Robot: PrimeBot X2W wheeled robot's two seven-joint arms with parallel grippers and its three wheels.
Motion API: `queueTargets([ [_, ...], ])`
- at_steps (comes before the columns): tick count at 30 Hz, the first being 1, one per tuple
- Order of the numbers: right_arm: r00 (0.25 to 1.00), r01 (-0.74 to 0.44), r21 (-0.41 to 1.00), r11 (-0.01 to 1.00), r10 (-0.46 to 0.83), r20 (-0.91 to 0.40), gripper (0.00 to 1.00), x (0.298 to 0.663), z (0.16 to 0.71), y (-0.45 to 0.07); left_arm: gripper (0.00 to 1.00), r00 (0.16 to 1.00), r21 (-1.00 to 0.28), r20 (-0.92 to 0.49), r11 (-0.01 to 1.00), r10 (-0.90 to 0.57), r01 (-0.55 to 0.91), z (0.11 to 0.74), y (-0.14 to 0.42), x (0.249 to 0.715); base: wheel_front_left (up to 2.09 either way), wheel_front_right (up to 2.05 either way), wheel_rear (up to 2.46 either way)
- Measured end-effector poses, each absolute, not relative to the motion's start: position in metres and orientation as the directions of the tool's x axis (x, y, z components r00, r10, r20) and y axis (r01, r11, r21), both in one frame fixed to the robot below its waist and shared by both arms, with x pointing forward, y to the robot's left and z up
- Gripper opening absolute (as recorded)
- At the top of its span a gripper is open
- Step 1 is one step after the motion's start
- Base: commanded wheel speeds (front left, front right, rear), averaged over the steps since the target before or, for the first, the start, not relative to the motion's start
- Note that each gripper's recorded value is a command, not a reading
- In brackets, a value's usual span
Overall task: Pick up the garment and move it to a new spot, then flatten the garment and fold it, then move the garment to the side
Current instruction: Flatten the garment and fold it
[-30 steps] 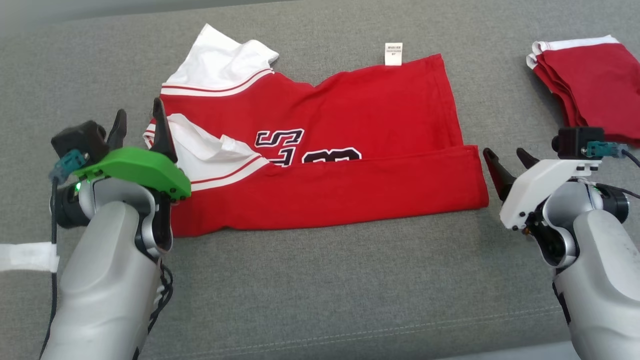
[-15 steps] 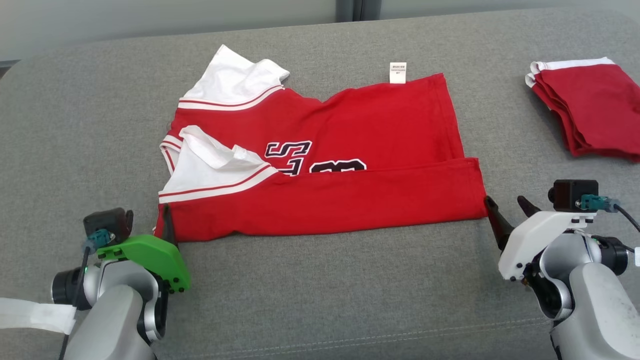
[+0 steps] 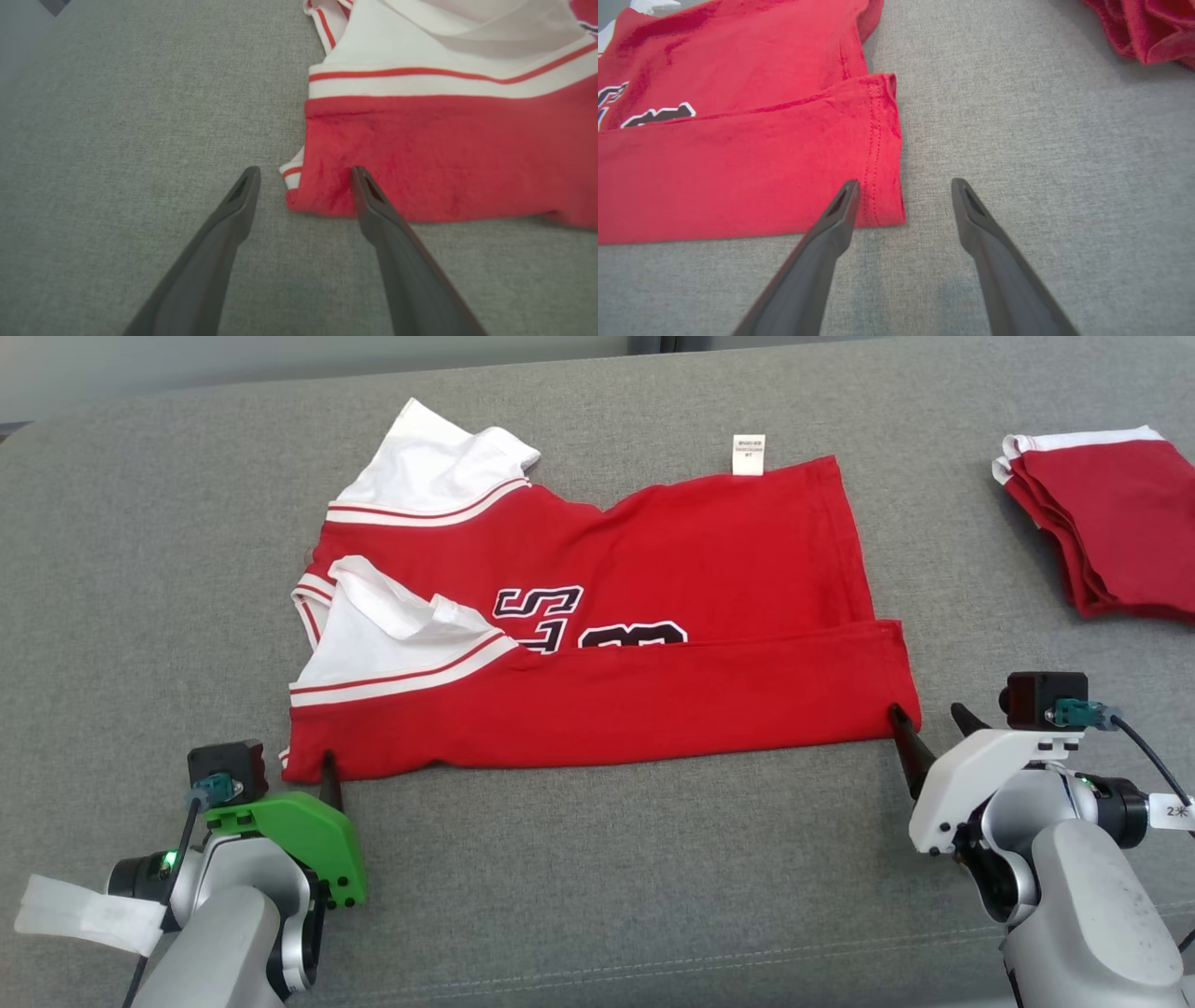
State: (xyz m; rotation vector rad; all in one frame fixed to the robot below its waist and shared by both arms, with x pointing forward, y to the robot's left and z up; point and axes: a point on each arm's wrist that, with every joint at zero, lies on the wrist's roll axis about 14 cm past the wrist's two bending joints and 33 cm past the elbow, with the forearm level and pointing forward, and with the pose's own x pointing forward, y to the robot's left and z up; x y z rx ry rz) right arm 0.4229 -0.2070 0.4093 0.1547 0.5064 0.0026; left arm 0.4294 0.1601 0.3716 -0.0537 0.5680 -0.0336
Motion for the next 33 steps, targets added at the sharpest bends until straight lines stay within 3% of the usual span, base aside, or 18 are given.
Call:
queueTargets([
  [13, 0.834, 0.036, 0.171, 0.985, 0.064, -0.547, 1.0, 0.429, 0.381, -0.194, 1.0, 0.803, -0.048, -0.595, 0.999, -0.032, 0.004, 0.358, 0.163, 0.427, 0.0, 0.0, 0.0],
  [14, 0.835, 0.036, 0.176, 0.984, 0.067, -0.546, 1.0, 0.43, 0.381, -0.193, 0.86, 0.801, -0.053, -0.597, 0.999, -0.03, -0.002, 0.358, 0.163, 0.427, 0.0, 0.0, 0.0],
  [15, 0.833, 0.038, 0.181, 0.983, 0.069, -0.549, 1.0, 0.431, 0.38, -0.192, 0.58, 0.799, -0.059, -0.601, 0.998, -0.029, -0.009, 0.357, 0.164, 0.427, 0.0, 0.0, 0.0],
  [16, 0.831, 0.038, 0.185, 0.982, 0.072, -0.552, 0.95, 0.432, 0.378, -0.192, 0.42, 0.796, -0.061, -0.605, 0.998, -0.029, -0.01, 0.356, 0.164, 0.427, 0.0, 0.0, 0.0],
  [17, 0.83, 0.037, 0.186, 0.982, 0.073, -0.553, 0.71, 0.433, 0.378, -0.191, 0.21, 0.792, -0.063, -0.61, 0.998, -0.029, -0.012, 0.355, 0.164, 0.428, 0.0, 0.0, 0.0],
  [18, 0.829, 0.037, 0.189, 0.981, 0.075, -0.554, 0.35, 0.434, 0.378, -0.19, 0.0, 0.79, -0.067, -0.613, 0.998, -0.03, -0.014, 0.355, 0.164, 0.428, 0.0, 0.0, 0.0],
  [19, 0.827, 0.037, 0.194, 0.98, 0.079, -0.556, 0.0, 0.434, 0.377, -0.189, 0.0, 0.789, -0.07, -0.614, 0.997, -0.032, -0.014, 0.354, 0.164, 0.428, 0.0, 0.0, 0.0],
  [33, 0.831, 0.029, 0.225, 0.974, 0.102, -0.547, 0.0, 0.426, 0.385, -0.186, 0.0, 0.793, -0.116, -0.607, 0.993, -0.055, -0.02, 0.363, 0.157, 0.415, 0.0, 0.0, 0.0],
])
